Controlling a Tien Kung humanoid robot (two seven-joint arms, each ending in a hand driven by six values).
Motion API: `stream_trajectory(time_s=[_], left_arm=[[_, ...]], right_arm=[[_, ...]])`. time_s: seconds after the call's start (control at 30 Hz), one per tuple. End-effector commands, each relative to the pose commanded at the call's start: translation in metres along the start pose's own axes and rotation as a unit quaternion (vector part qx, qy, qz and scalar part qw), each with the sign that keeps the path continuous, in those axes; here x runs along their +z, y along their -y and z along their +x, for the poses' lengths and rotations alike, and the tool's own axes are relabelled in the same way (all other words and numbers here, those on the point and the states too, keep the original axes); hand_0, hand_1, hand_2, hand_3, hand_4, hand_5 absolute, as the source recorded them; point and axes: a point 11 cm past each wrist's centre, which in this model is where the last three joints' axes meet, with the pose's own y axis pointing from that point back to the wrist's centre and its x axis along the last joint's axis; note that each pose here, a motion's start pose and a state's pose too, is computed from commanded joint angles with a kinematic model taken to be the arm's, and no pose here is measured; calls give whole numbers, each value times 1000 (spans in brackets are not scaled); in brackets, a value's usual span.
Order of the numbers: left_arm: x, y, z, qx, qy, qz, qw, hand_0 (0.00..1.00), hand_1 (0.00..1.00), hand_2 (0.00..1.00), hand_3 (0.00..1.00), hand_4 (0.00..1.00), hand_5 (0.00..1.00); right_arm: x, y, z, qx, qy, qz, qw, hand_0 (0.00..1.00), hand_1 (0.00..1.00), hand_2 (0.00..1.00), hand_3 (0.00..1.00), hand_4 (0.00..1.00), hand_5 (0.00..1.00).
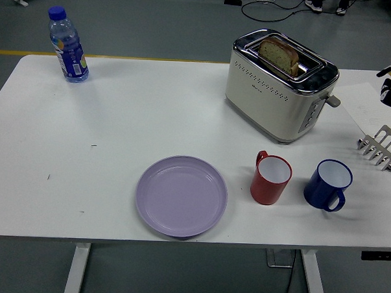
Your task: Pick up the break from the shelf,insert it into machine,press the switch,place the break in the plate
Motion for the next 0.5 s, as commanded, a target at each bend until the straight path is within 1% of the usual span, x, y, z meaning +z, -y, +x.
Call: stream_trajectory(time_s=[0.03,0.13,0.17,0.2,0.27,0.33,0.37,0.47,0.5], left_arm=[[0,0,0,0,0,0,1000,622,442,423,505,257,808],[0,0,0,-1,0,0,1000,622,442,423,505,257,808],[0,0,-1,-1,0,0,1000,622,442,423,504,257,808],[0,0,0,-1,0,0,1000,622,442,423,504,257,808],[0,0,0,-1,0,-1,1000,622,442,423,504,257,808],[0,0,0,-1,0,-1,1000,622,442,423,504,257,808],[0,0,0,-1,0,-1,1000,622,443,423,504,257,809],[0,0,-1,-1,-2,0,1000,622,443,423,504,257,809],[-1,0,-1,-1,-2,2,1000,622,443,423,504,257,809]], right_arm=[[-1,0,2,3,11,4,1000,346,398,499,639,343,130],[-5,-3,10,9,78,24,997,346,398,499,639,343,130],[-5,-3,11,7,93,24,995,650,638,705,704,474,278],[-5,-4,13,11,110,29,993,650,638,705,704,474,278],[-8,-6,22,21,160,56,985,650,638,705,704,474,278],[-9,-8,24,21,198,68,978,650,638,705,704,474,278],[-8,-10,25,21,221,76,972,750,703,754,662,466,266],[-7,-15,26,18,280,90,956,750,703,754,662,466,266],[-6,-16,25,15,304,92,948,750,703,754,662,466,266]])
